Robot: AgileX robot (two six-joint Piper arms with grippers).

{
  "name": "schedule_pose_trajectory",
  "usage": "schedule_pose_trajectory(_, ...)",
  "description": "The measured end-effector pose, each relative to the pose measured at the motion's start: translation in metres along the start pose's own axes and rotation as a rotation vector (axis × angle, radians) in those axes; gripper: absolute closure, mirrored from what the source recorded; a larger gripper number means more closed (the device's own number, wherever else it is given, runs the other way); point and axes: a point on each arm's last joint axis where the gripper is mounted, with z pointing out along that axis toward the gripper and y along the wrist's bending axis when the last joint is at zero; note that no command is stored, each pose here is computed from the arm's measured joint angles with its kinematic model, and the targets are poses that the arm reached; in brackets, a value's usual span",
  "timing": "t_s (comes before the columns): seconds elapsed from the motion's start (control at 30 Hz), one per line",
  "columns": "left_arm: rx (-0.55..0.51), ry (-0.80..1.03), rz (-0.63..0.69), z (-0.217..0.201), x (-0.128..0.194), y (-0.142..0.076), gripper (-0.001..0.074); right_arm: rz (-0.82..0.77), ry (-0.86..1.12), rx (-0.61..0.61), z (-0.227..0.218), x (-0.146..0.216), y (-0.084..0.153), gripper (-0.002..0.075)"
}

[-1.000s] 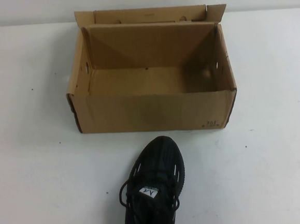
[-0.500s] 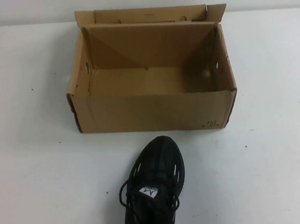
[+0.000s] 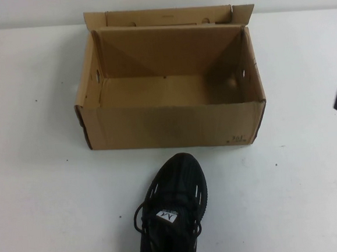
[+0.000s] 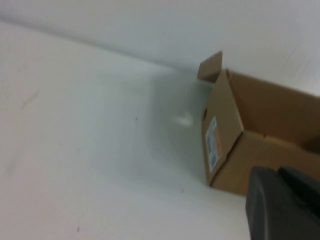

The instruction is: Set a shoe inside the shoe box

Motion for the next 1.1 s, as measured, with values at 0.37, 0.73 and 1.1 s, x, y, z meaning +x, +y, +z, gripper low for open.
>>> schedule_pose_trajectory(0.37, -0.077, 0.252, -0.003, -0.003, 0.023, 0.007, 0.0738, -0.292, 0.326, -0.306, 0.058, -0.021, 0.025, 0.0648)
schedule_pose_trajectory(0.73, -0.084, 0.274, -0.005, -0.004, 0.025, 0.007, 0.0738, -0.621, 0.66, -0.303, 0.126, 0.055, 0.061, 0.0376)
schedule_pose_trajectory(1.1, -0.101, 0.331, -0.005, -0.005, 0.03, 0.009, 0.0738, -0.828, 0.71, -0.243, 0.185, 0.102, 0.058, 0.0282)
